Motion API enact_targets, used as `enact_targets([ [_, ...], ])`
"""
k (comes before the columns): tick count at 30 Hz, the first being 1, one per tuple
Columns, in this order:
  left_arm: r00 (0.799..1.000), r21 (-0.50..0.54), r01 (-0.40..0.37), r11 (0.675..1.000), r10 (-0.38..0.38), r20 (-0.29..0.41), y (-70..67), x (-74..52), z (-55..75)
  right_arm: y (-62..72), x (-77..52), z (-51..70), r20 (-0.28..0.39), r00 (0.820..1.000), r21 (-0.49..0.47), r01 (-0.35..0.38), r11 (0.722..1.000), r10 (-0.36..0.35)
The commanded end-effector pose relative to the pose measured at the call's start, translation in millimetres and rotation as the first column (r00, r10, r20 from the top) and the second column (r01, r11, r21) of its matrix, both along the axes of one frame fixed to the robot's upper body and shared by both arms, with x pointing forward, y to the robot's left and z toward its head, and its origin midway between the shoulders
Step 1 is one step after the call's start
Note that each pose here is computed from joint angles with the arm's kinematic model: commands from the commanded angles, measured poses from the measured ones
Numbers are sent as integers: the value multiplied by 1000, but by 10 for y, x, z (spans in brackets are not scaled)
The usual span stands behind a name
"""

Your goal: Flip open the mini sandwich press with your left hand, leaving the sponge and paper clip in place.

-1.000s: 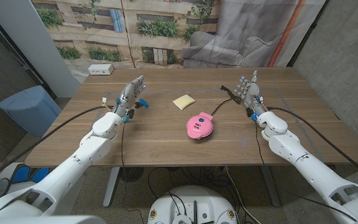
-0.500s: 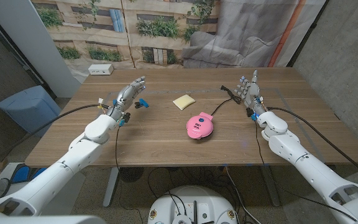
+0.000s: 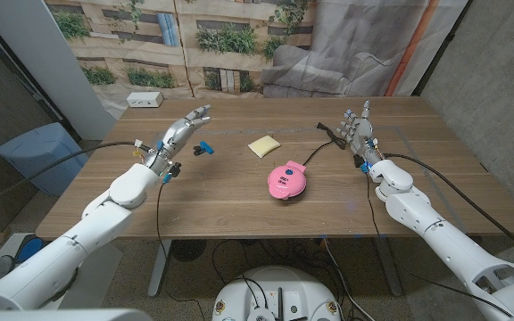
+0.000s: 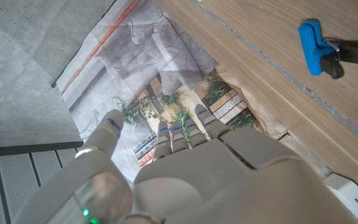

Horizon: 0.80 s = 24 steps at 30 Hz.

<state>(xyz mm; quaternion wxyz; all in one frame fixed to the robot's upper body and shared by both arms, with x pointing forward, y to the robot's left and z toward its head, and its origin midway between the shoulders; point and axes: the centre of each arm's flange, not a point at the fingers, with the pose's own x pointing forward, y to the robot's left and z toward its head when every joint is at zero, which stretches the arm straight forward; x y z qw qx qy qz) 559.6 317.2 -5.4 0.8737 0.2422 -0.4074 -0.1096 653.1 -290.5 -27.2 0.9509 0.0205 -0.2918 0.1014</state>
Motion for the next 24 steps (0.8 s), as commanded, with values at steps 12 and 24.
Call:
enact_targets([
  [12, 967, 310, -179, 934, 109, 230, -161, -568, 49, 0, -1, 0, 0, 1000, 0, 0, 1000, 0],
  [24, 902, 422, -282, 861, 88, 423, -307, -848, -42, 0, -1, 1, 0, 1000, 0, 0, 1000, 0],
])
